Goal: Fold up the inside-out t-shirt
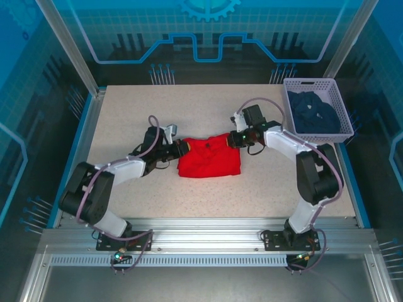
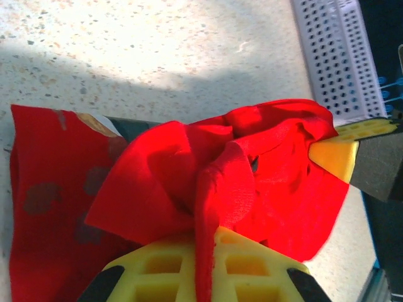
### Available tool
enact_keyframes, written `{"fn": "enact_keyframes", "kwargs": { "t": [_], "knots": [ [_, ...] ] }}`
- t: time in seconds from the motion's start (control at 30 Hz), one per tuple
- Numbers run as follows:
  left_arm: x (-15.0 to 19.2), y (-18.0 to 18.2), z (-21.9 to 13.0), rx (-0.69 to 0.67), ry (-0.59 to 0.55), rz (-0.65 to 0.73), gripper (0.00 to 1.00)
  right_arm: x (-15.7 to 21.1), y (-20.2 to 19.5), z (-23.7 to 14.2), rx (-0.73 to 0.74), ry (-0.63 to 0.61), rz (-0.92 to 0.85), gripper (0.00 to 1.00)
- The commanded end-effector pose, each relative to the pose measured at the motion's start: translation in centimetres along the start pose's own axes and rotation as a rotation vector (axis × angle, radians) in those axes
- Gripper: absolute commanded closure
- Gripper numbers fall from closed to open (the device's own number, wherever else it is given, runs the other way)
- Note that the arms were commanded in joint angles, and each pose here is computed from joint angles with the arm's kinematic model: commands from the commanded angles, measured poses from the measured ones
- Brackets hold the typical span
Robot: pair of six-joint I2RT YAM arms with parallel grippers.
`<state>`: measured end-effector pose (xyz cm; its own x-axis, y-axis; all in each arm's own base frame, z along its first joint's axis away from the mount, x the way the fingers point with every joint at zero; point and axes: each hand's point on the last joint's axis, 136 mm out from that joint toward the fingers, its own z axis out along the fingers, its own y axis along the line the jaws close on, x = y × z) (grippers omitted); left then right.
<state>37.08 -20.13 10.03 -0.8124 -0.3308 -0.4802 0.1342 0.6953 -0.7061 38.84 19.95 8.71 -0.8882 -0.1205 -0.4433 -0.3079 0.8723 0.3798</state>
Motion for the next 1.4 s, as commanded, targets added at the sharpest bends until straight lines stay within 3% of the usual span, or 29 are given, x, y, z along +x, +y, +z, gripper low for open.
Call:
{"fn": "enact_keyframes", "kwargs": {
  "t": [0.0, 0.27, 0.47, 0.57, 0.67, 0.87, 0.97, 1.1, 1.23, 1.37],
  "knots": [
    [-0.1, 2.2, 1.1, -0.082, 0.043, 0.006, 0.98, 1.4, -2.4, 1.1, 0.073, 0.093, 0.064, 0.99],
    [1.4, 6.9, 3.6, -0.193, 0.116, -0.031, 0.94, 2.9, -5.4, 3.8, 0.135, 0.195, 0.101, 0.94],
    [1.4, 7.8, 4.0, -0.22, 0.118, -0.031, 0.88, 2.5, -6.2, 4.5, 0.156, 0.221, 0.101, 0.84],
    [0.5, 7.4, 3.1, -0.238, 0.087, -0.025, 0.79, 1.4, -6.0, 2.8, 0.164, 0.187, 0.073, 0.73],
    [-0.2, 7.1, 1.9, -0.272, 0.066, -0.016, 0.58, 0.0, -5.7, 0.8, 0.161, 0.156, 0.057, 0.64],
    [-2.1, 6.3, -2.5, -0.389, -0.024, 0.023, 0.4, -1.4, -4.1, -3.8, 0.17, 0.072, 0.014, 0.55],
    [-1.8, 3.3, -3.4, -0.285, -0.042, 0.056, 0.36, -0.6, -1.4, -3.7, 0.084, 0.056, -0.009, 0.52],
    [-0.2, -1.3, -1.0, -0.062, 0.057, 0.059, 0.36, -0.4, 0.0, -1.9, 0.025, 0.053, -0.002, 0.53],
    [0.0, -1.2, 1.8, -0.036, 0.098, 0.046, 0.37, -0.6, -0.8, 0.4, -0.003, 0.067, 0.052, 0.58],
    [0.3, 1.7, 4.6, -0.111, 0.123, 0.054, 0.37, -0.5, -2.7, 3.0, 0.0, 0.105, 0.088, 0.61]
  ]
}}
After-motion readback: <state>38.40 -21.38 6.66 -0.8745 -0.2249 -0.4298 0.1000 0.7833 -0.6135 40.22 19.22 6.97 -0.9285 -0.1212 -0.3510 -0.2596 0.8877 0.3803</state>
